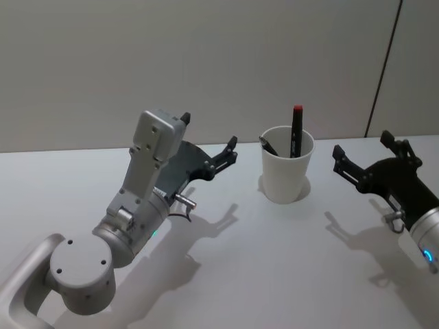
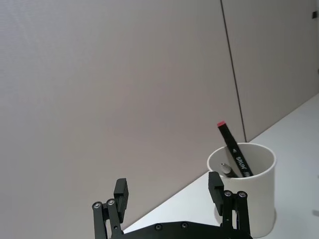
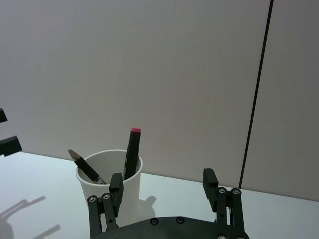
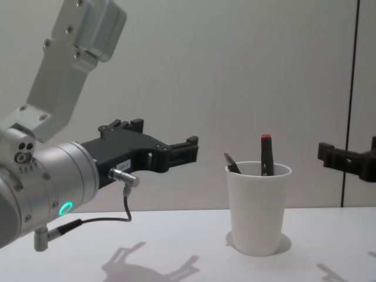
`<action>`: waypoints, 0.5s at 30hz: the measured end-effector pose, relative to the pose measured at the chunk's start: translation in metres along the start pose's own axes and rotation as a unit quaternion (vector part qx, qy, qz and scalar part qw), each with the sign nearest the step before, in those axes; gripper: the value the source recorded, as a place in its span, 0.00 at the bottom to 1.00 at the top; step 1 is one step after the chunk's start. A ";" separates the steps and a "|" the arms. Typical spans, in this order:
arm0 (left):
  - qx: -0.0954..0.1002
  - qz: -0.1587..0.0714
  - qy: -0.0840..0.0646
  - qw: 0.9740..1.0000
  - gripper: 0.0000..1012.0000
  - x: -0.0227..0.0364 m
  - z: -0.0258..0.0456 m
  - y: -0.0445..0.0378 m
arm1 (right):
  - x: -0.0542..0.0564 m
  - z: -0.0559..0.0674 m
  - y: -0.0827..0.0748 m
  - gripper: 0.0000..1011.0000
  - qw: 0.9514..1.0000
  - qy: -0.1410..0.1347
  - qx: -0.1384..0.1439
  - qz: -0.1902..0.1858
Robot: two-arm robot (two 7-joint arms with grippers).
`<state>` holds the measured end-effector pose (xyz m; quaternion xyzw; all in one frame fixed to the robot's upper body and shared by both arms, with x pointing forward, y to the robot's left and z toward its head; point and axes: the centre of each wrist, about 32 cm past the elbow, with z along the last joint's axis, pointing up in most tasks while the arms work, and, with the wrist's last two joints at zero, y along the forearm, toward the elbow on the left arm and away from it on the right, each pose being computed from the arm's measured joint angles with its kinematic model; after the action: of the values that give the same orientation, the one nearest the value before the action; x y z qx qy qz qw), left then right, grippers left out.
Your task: Place the pen into the pen holder.
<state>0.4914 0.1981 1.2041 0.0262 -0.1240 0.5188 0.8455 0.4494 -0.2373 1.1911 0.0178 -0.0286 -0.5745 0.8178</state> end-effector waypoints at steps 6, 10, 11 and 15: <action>0.003 0.012 -0.004 1.000 0.99 0.0006 0.0000 -0.0004 | -0.002 -0.002 -0.005 0.99 1.000 -0.008 -0.001 -0.003; 0.003 0.014 -0.005 1.000 0.99 0.0007 0.0000 -0.0005 | -0.002 -0.002 -0.006 0.99 1.000 -0.009 -0.001 -0.003; 0.003 0.014 -0.005 1.000 0.99 0.0006 0.0000 -0.0005 | -0.002 -0.002 -0.006 0.99 1.000 -0.009 -0.001 -0.003; 0.003 0.014 -0.005 1.000 0.99 0.0006 0.0000 -0.0005 | -0.002 -0.002 -0.006 0.99 1.000 -0.009 -0.001 -0.003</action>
<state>0.4921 0.1984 1.2043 0.0298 -0.1266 0.5309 0.8374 0.4434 -0.2374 1.1888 0.0121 -0.0354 -0.5770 0.8159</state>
